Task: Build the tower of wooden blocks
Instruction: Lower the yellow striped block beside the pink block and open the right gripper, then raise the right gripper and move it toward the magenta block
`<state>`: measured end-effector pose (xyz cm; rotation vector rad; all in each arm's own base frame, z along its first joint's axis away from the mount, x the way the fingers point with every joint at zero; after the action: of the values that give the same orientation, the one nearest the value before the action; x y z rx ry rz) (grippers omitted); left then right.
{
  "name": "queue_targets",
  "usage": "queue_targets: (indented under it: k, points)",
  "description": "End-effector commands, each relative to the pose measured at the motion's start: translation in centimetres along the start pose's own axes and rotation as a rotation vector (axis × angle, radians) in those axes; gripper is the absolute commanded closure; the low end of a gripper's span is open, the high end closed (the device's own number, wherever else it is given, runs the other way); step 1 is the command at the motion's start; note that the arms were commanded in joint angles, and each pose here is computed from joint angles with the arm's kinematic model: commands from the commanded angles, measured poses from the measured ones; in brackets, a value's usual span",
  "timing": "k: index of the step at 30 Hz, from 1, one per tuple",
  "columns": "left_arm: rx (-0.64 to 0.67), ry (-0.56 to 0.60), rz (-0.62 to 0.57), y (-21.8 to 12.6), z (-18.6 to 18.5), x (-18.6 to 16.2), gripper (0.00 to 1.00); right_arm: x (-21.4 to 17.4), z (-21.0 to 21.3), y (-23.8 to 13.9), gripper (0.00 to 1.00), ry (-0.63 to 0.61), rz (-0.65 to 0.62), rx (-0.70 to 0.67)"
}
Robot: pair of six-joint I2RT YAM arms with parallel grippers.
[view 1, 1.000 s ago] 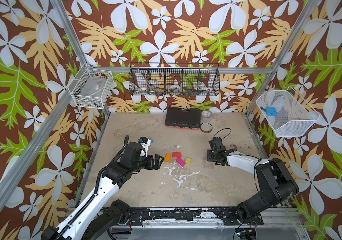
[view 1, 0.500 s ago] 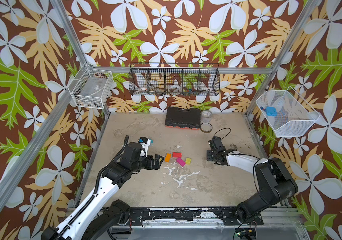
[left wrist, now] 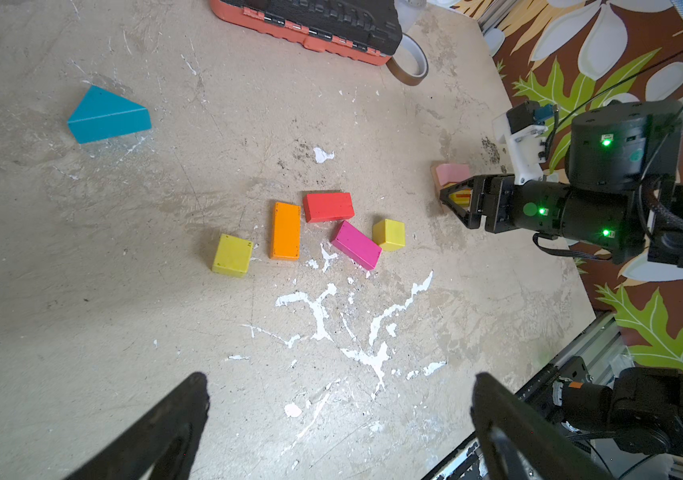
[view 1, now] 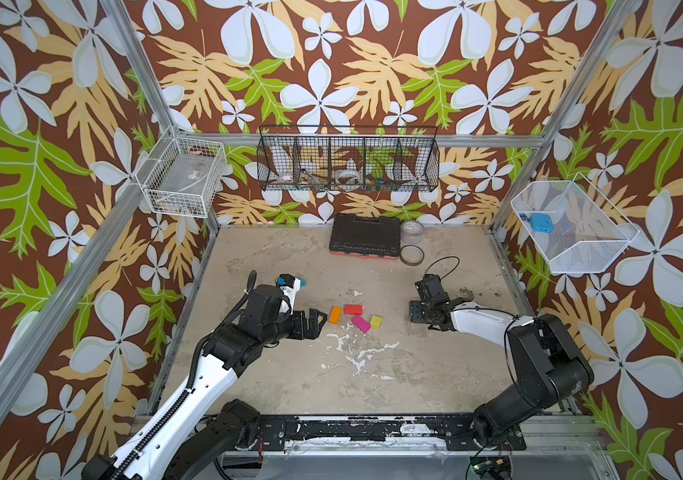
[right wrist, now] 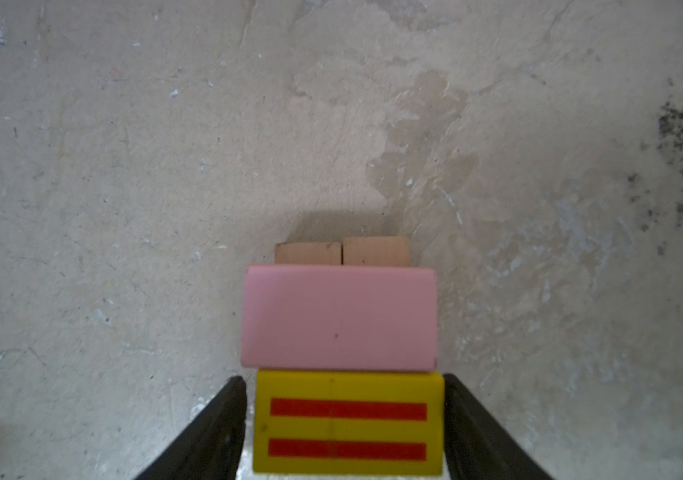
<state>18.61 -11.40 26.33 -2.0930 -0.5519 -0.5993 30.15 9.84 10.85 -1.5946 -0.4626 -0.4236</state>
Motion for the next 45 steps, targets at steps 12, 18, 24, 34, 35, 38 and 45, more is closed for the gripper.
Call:
queue_targets:
  k: [12, 18, 24, 34, 35, 38, 45]
  points:
    - [-0.001, 0.004, -0.015, -0.1, -0.1, 0.1, 0.00, -0.3, -0.7, -2.8, 0.17, 0.018, -0.106, 0.011]
    - [0.000, 0.003, -0.016, -0.2, -0.1, 0.1, 0.00, -1.1, -1.7, -6.2, 0.10, 0.063, -0.251, 0.073]
    - [0.003, 0.003, -0.027, -0.4, -0.1, 0.2, 0.00, -2.1, -2.5, -9.2, 0.07, 0.105, -0.389, 0.153]
    - [0.017, -0.003, -0.055, -1.0, 0.0, 0.2, 0.00, -3.5, 1.6, -12.9, 0.07, 0.098, -0.492, 0.411]
    - [0.019, -0.004, -0.057, -1.0, 0.0, 0.2, 0.00, -3.4, 2.0, -12.8, 0.07, 0.091, -0.485, 0.419]
    - [0.019, -0.003, -0.056, -1.0, 0.0, 0.2, 0.00, -2.6, 3.3, -12.5, 0.08, 0.069, -0.452, 0.447]
    - [0.017, -0.003, -0.038, -0.6, 0.0, 0.2, 0.00, -1.7, 8.5, -8.1, 0.19, -0.064, -0.272, 0.431]
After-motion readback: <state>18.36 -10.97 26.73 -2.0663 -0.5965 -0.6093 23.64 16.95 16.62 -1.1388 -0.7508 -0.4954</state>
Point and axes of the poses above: each gripper's point midway between its finger pads, its own y axis out along the fingers, its own z axis along the line the jaws close on, x = y × z, the point moved 9 cm from there along -y, back along the fingers, and after that the axes turned 5 degrees about -y, right-handed, at the moved point
